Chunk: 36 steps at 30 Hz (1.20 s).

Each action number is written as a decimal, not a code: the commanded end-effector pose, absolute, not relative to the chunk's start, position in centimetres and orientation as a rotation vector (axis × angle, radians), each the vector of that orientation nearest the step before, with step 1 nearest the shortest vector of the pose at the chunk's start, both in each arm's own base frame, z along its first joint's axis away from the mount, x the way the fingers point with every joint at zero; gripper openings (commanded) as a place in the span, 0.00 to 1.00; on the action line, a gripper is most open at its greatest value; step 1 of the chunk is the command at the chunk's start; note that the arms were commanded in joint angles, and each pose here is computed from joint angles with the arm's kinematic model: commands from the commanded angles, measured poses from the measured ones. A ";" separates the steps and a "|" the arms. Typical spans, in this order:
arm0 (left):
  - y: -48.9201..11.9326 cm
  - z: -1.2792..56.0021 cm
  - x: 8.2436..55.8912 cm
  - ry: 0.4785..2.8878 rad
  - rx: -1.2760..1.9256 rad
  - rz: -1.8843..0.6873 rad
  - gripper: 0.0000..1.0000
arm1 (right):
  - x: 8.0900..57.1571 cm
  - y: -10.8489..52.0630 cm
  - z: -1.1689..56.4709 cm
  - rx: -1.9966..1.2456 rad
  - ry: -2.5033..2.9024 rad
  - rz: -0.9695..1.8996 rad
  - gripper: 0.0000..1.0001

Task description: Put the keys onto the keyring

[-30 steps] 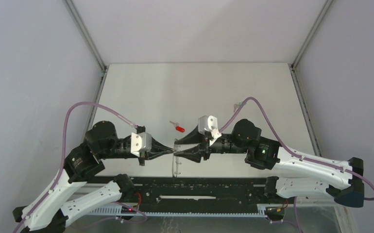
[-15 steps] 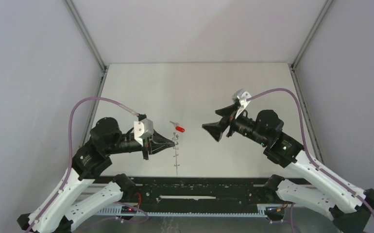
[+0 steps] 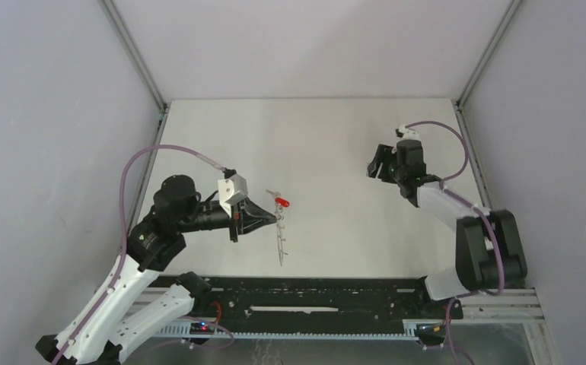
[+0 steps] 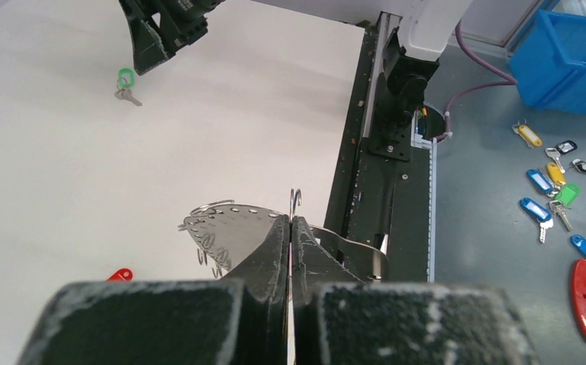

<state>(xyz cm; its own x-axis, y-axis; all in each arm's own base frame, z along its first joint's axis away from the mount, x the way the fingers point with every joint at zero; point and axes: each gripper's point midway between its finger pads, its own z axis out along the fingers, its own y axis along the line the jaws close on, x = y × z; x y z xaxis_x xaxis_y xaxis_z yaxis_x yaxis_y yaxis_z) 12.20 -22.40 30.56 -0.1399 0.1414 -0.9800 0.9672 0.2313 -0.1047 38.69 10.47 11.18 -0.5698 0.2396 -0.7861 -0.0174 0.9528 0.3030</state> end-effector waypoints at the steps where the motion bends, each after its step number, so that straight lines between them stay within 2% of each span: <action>1: -22.3 31.8 11.7 1.428 1.124 -1.037 0.00 | 43.8 9.3 11.8 0.220 2.088 0.412 0.70; 8: -22.3 32.4 11.8 1.417 1.122 -1.033 0.00 | 48.3 9.9 10.0 0.238 2.174 0.466 0.64; 16: -22.2 33.0 11.8 1.408 1.120 -1.022 0.00 | 49.8 9.9 8.0 0.279 2.241 0.449 0.59; 19: -22.2 33.2 11.7 1.403 1.122 -1.024 0.00 | 48.8 9.6 6.6 0.328 2.308 0.425 0.60; 27: -22.1 33.7 11.6 1.390 1.120 -1.020 0.00 | 48.2 9.4 5.3 0.396 2.372 0.422 0.71; 36: -21.9 33.8 11.5 1.380 1.120 -1.006 0.00 | 48.0 9.5 4.7 0.439 2.402 0.431 0.65</action>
